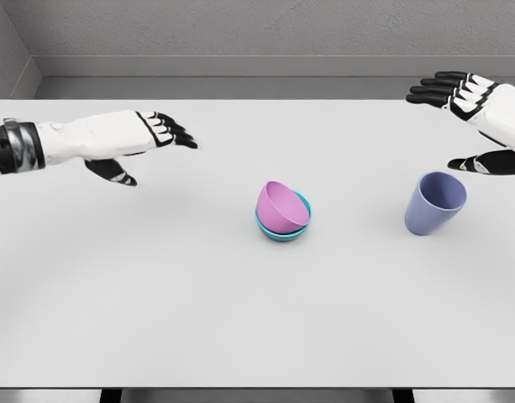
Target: Stacking bowl and cup with both arms
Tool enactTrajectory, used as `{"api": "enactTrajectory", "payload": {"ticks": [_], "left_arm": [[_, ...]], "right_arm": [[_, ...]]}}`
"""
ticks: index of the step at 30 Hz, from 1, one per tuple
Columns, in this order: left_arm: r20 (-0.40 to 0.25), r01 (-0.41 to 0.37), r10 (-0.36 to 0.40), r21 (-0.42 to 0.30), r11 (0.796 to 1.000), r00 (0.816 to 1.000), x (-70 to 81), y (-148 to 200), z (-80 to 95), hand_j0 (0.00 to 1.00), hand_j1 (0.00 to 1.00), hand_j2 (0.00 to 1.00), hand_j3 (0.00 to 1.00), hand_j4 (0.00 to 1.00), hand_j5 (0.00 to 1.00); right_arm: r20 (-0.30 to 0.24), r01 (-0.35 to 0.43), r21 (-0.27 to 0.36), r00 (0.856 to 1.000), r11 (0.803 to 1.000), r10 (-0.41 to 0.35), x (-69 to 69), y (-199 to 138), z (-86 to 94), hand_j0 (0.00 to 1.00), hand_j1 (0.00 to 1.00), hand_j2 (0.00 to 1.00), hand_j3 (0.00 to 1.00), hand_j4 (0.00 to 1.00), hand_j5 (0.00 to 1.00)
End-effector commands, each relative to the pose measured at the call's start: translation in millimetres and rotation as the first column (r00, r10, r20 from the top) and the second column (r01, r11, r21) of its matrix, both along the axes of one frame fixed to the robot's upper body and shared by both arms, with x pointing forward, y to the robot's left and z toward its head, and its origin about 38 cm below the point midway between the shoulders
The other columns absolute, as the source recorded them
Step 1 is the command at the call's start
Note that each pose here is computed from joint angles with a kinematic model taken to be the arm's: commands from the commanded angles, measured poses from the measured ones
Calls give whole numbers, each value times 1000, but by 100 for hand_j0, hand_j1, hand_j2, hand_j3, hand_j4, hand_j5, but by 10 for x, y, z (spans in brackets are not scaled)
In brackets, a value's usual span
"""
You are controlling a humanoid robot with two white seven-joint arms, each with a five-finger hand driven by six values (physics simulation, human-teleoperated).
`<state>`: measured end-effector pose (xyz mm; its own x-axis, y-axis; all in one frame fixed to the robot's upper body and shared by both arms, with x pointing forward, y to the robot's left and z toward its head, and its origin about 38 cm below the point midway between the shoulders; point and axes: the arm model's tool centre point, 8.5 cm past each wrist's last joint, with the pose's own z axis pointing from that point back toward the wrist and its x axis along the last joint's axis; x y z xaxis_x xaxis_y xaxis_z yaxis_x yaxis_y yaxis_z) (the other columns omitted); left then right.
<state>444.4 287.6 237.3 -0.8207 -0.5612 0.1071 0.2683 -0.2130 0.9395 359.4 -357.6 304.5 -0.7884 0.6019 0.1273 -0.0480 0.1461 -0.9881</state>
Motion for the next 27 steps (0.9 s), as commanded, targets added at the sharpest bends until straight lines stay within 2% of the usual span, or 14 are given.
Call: {"api": "enactTrajectory", "payload": {"ticks": [1, 3, 4, 5, 6, 7, 8, 9, 13, 15, 19, 22, 27], "left_arm": [[-6, -93, 93, 1, 996, 996, 43, 381, 84, 100, 100, 100, 100, 100, 100], [-30, -152, 153, 15, 988, 988, 79, 591, 15, 100, 100, 100, 100, 100, 100], [-33, -169, 169, 18, 986, 985, 92, 648, 11, 100, 100, 100, 100, 100, 100], [-25, -181, 182, 12, 983, 983, 100, 688, 34, 100, 100, 100, 100, 100, 100], [-38, -206, 207, 15, 978, 978, 110, 771, -12, 100, 100, 100, 100, 100, 100], [-40, -212, 212, 16, 977, 976, 110, 789, -23, 100, 100, 100, 100, 100, 100], [-40, -216, 216, 17, 976, 975, 110, 804, -25, 100, 100, 100, 100, 100, 100], [-42, -218, 219, 19, 976, 975, 107, 816, -32, 100, 100, 100, 100, 100, 100], [-53, -230, 230, 19, 973, 972, 109, 850, -73, 100, 100, 100, 100, 100, 100], [-55, -229, 229, 19, 973, 972, 108, 845, -82, 100, 100, 100, 100, 100, 100], [-58, -228, 229, 21, 974, 972, 100, 842, -102, 100, 100, 100, 100, 100, 100], [-62, -220, 222, 28, 975, 973, 94, 812, -137, 100, 100, 100, 100, 100, 100], [-73, -213, 215, 30, 977, 974, 78, 781, -198, 100, 100, 100, 100, 100, 100]], "right_arm": [[6, -1, 2, 1000, 1000, 1, -11, -6, 48, 100, 100, 100, 100, 100, 100], [33, 42, 0, 999, 999, -42, 56, -141, 152, 100, 100, 100, 100, 100, 100], [14, 61, -58, 998, 996, -60, 78, -218, 182, 100, 100, 100, 100, 100, 100], [-74, 45, -215, 995, 976, -62, 92, -249, 130, 100, 100, 100, 100, 100, 100], [-141, 7, -360, 988, 933, -62, 104, -235, 160, 100, 100, 100, 100, 100, 100], [-140, 11, -392, 988, 920, -71, 128, -256, 229, 100, 100, 100, 100, 100, 100], [-121, 25, -390, 990, 920, -78, 152, -278, 311, 100, 100, 100, 100, 100, 100], [-119, 19, -393, 990, 919, -71, 142, -257, 315, 100, 100, 100, 100, 100, 100], [-139, 9, -392, 988, 920, -68, 131, -250, 247, 100, 100, 100, 100, 100, 100], [-201, -31, -388, 978, 921, -52, 133, -185, 8, 100, 100, 100, 100, 100, 100], [-241, -50, -390, 969, 919, -49, 119, -171, -135, 100, 100, 100, 100, 100, 100], [-288, -81, -394, 957, 915, -39, 93, -134, -301, 100, 100, 100, 100, 100, 100], [-347, -58, -389, 934, 919, -88, 141, -283, -499, 100, 100, 100, 100, 100, 100]]}}
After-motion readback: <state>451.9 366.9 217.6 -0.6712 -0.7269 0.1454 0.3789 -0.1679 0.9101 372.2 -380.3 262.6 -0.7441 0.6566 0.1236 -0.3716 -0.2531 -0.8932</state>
